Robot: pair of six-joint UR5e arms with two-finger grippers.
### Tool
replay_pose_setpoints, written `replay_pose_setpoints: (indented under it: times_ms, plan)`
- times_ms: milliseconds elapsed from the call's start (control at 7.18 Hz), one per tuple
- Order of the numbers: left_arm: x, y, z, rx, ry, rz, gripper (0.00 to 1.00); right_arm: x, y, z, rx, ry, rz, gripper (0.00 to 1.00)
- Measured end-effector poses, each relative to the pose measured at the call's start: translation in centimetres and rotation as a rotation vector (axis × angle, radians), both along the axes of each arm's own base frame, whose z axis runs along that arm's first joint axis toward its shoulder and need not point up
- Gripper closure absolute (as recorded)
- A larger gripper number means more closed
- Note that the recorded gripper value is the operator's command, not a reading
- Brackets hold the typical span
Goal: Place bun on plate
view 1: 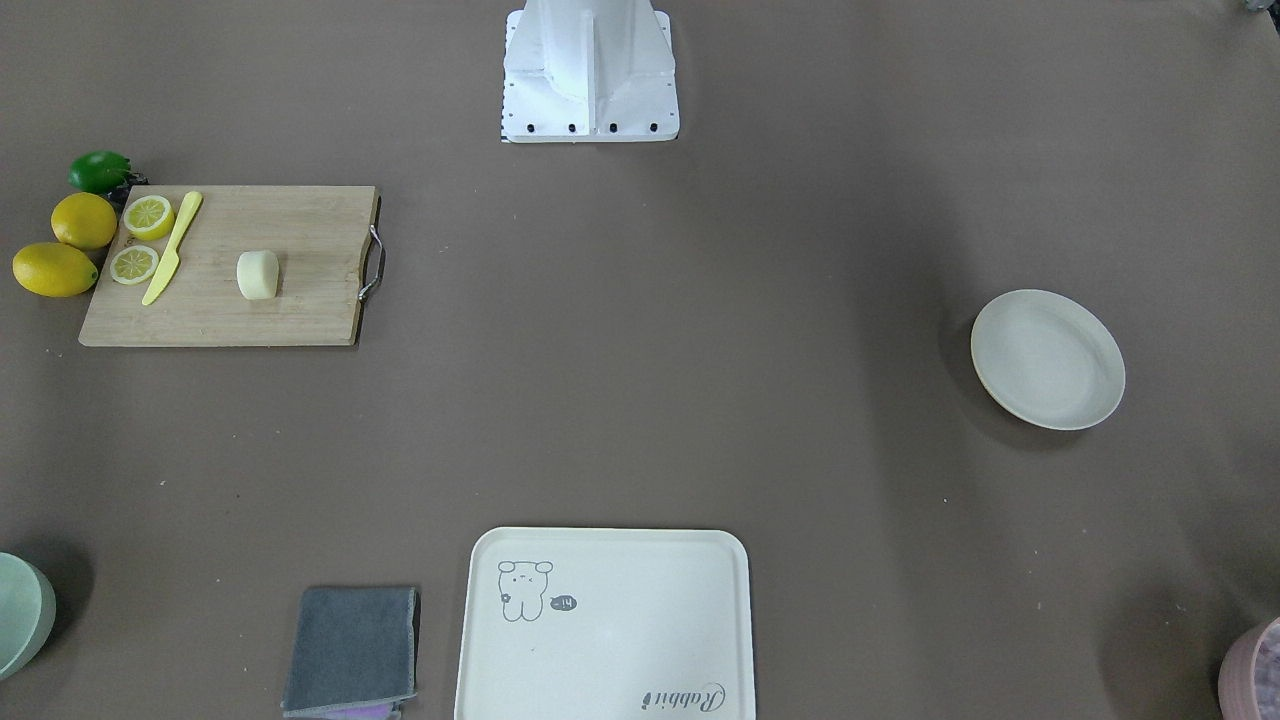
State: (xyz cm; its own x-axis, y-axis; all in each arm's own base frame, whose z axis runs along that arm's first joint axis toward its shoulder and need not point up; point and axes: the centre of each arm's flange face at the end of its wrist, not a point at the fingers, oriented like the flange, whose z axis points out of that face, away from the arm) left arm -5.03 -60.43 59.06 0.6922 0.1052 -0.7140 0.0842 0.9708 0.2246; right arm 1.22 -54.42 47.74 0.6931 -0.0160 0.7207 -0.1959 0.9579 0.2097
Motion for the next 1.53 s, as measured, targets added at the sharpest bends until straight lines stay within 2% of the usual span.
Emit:
replay_pose_setpoints:
  times_ms: [418,557,1254,1533]
  plan:
    - [0.1,0.1,-1.3,0.031,-0.002,0.006,0.02,0.0,0.0,-1.1,0.024,-0.001,0.0,0.0]
    - [1.4,0.0,-1.4,0.044,-0.002,0.033,0.02,0.0,0.2,-1.7,0.035,-0.003,0.0,0.0]
    - [14.8,1.1,2.7,0.115,0.011,0.271,0.02,-0.1,0.0,-2.9,0.051,-0.013,-0.005,0.0]
    - [18.6,1.9,3.4,0.116,0.015,0.335,0.03,-0.2,-0.1,-3.2,0.056,-0.012,-0.004,0.0]
